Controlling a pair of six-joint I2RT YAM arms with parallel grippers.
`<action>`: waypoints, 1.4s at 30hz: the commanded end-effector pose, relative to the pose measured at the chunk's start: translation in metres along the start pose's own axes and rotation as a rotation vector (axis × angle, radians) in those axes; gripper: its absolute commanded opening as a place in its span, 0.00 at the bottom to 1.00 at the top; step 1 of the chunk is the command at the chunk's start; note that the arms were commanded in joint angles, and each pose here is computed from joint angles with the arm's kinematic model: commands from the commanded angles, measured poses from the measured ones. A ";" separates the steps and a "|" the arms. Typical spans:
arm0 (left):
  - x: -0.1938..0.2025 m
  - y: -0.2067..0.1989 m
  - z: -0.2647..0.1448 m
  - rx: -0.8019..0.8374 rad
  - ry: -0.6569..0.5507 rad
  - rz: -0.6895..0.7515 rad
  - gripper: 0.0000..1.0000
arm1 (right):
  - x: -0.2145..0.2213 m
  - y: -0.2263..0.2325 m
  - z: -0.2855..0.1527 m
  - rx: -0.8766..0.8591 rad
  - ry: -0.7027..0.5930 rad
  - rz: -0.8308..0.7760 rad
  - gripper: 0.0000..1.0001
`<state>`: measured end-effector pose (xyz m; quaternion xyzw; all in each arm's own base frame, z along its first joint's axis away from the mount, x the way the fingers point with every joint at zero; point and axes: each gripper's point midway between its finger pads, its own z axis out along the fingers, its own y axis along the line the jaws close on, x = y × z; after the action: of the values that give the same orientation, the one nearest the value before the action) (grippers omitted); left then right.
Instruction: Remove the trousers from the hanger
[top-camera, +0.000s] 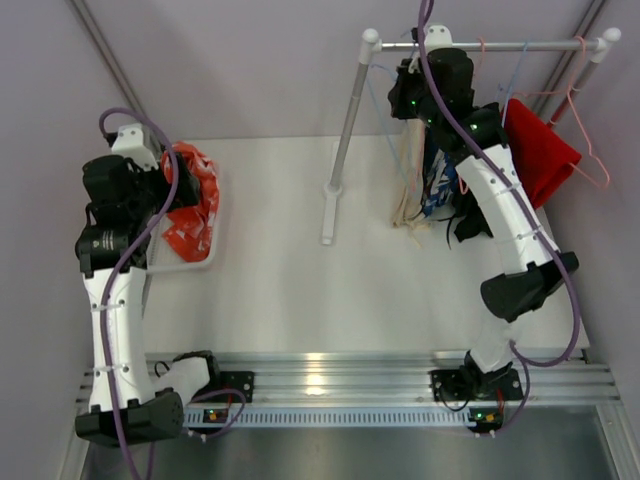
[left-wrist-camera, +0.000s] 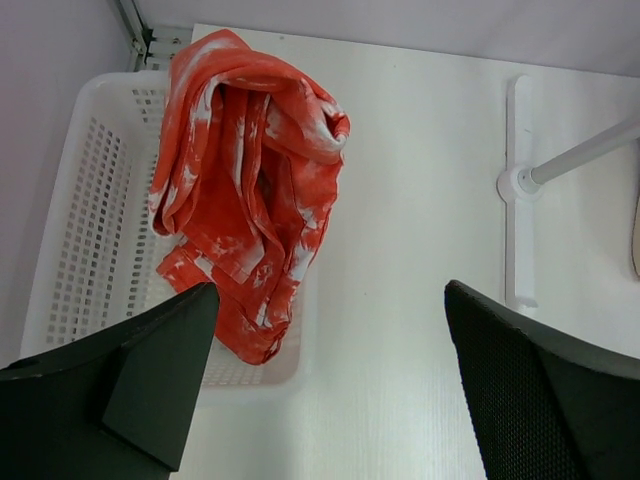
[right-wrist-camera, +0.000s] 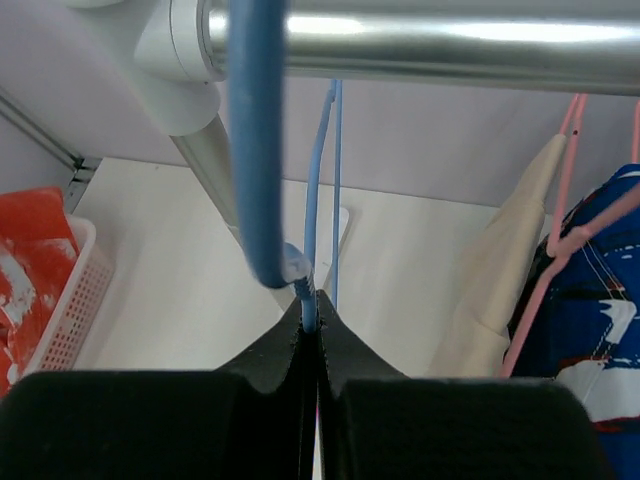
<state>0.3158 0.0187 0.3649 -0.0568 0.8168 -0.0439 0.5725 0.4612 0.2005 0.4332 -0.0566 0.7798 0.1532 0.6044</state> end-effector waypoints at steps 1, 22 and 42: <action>-0.010 -0.006 -0.003 0.027 -0.059 -0.017 0.99 | -0.039 0.012 0.009 -0.007 -0.146 -0.043 0.00; 0.001 -0.005 -0.005 0.026 -0.050 -0.006 0.99 | 0.007 0.019 0.054 -0.031 -0.062 -0.041 0.24; -0.019 -0.023 -0.017 0.100 -0.069 -0.070 0.99 | -0.007 0.023 -0.130 -0.223 -0.134 -0.023 0.97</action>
<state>0.3086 0.0031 0.3683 -0.0621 0.8102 -0.0895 0.5759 0.3550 0.1807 0.4683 -0.1027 0.7319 0.2108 0.6398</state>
